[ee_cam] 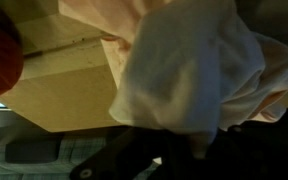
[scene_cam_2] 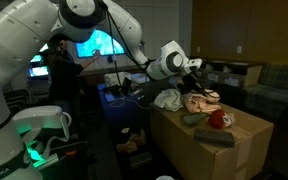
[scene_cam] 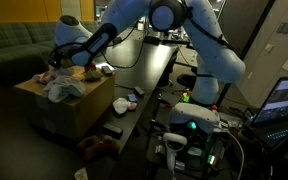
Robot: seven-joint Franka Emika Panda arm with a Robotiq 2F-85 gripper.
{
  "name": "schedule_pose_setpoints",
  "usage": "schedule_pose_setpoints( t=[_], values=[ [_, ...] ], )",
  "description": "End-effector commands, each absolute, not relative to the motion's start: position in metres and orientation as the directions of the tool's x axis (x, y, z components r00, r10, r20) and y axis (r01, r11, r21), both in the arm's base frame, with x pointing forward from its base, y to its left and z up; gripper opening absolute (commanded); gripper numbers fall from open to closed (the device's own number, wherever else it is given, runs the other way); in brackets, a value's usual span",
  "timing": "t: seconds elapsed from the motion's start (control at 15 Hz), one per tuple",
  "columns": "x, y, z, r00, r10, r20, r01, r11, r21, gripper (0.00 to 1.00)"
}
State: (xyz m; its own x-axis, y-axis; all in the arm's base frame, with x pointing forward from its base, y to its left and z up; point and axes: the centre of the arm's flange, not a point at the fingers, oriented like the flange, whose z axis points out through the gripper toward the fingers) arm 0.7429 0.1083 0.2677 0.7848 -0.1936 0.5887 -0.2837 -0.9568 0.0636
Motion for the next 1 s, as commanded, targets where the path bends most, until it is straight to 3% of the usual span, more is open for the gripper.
schedule_pose_setpoints(
  t=[0.0, 0.93],
  values=[
    [0.733, 0.114, 0.306, 0.736, -0.205, 0.645, -0.319, -0.946, 0.064, 0.07],
    [0.663, 0.097, 0.502, 0.536, -0.241, 0.809, -0.442, -0.897, 0.025, 0.07]
  ],
)
